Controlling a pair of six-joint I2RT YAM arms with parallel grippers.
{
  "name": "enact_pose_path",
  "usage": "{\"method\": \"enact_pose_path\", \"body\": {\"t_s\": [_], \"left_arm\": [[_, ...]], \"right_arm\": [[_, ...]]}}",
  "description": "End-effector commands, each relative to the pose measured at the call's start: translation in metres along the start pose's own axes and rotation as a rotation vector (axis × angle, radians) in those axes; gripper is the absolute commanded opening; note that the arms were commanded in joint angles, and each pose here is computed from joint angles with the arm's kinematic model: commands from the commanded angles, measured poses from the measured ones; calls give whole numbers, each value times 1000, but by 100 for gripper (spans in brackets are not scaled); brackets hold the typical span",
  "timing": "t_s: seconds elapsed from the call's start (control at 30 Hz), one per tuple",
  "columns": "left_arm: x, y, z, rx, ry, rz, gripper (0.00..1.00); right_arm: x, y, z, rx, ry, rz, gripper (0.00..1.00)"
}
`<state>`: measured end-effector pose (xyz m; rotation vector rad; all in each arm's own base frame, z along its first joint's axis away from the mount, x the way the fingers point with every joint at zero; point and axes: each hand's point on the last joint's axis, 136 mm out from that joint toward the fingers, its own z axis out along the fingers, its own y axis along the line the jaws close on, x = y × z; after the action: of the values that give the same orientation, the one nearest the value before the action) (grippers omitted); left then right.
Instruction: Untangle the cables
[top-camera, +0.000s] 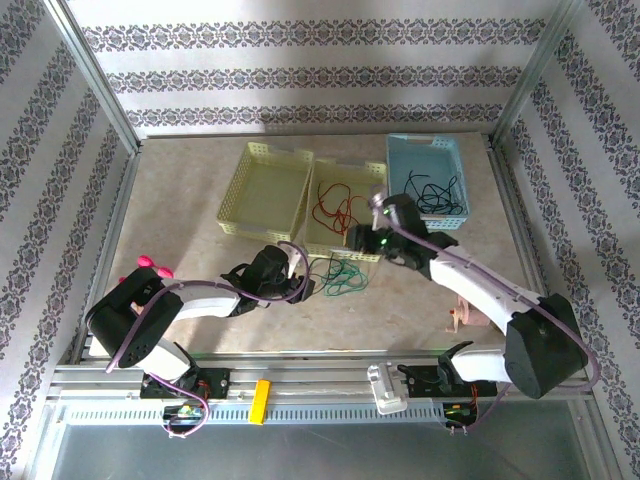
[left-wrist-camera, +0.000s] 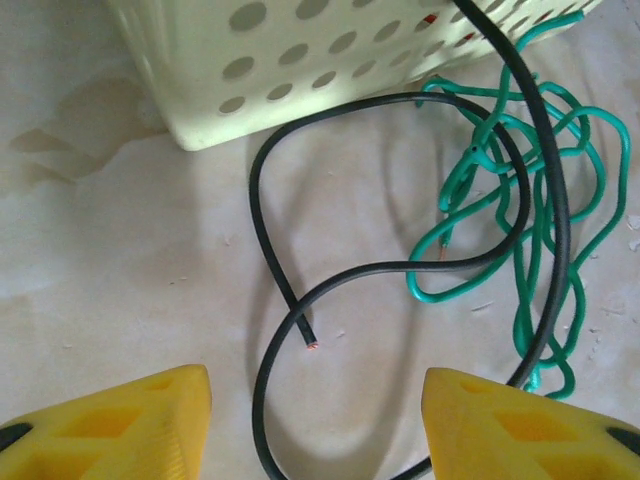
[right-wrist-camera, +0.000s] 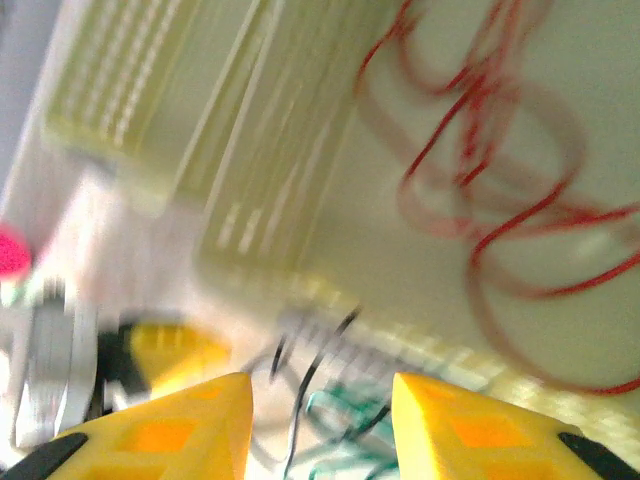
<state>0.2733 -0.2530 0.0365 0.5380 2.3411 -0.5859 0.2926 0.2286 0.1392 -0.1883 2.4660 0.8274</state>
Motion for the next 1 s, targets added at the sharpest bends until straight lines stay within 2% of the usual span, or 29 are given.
{"method": "enact_pose_path", "body": {"t_s": [0.0,0.23,0.83,0.97], "left_arm": [[-6,2,-1,-36,-29,2,58],[-5,12,-7,-91,-44,-21,58],[-3,17,-15,-113,-55,-22,57],[-1,16,-13,-108,-47,-25,57]], "right_arm": [[45,18,13,-8,171,-172,41],[69,17,39,41,317,-220,39],[79,11,70,43,403,-228,37],[81,14,74,35,412,-241,30]]}}
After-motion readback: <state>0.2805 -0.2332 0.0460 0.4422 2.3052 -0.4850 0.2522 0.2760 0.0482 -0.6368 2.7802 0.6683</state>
